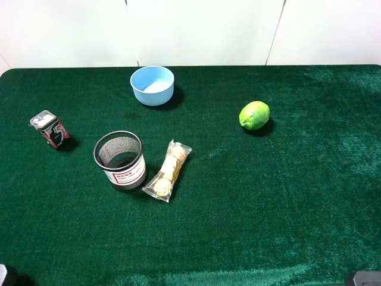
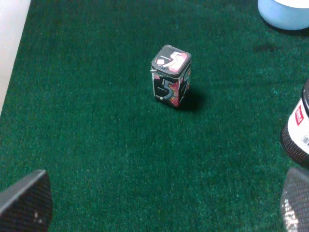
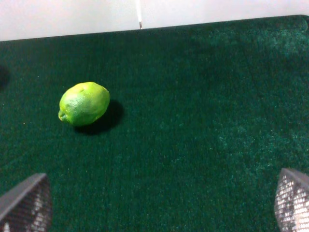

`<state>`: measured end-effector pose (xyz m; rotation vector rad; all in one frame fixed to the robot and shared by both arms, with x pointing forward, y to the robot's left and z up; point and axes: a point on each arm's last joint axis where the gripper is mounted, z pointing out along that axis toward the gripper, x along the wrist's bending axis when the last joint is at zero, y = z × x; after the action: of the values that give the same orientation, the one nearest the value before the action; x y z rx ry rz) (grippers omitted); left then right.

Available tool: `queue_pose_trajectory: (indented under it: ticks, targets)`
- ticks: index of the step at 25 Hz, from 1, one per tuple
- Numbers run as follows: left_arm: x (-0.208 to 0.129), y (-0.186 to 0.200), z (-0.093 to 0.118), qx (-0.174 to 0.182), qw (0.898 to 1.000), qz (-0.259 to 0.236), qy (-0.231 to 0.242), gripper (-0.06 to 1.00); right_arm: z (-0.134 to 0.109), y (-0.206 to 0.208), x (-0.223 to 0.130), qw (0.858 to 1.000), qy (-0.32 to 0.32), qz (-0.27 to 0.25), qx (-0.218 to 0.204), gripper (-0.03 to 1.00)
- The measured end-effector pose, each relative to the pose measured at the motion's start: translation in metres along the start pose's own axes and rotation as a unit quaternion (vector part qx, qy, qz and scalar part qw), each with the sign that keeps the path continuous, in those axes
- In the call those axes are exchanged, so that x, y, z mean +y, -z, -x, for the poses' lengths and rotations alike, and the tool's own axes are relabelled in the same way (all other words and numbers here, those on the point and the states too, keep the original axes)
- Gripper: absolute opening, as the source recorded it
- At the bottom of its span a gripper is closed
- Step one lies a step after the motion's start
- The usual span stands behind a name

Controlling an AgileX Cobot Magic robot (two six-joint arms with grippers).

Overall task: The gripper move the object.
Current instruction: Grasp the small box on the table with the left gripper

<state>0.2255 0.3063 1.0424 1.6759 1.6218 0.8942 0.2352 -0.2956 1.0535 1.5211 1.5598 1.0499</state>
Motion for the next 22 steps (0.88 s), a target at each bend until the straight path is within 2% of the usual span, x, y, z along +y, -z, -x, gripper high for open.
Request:
queue_pose_trajectory:
  ticks: [16,22]
  targets:
    - [0.000,0.000,0.000,0.000,1.000,0.000,0.000,0.95,0.000,0.000,0.000,1.000,0.000,0.001,0.000,0.69]
    - [0.006,0.011,-0.001,0.000,1.000,0.020,0.001,0.94,0.000,0.000,0.000,1.000,0.000,0.001,0.000,0.69]
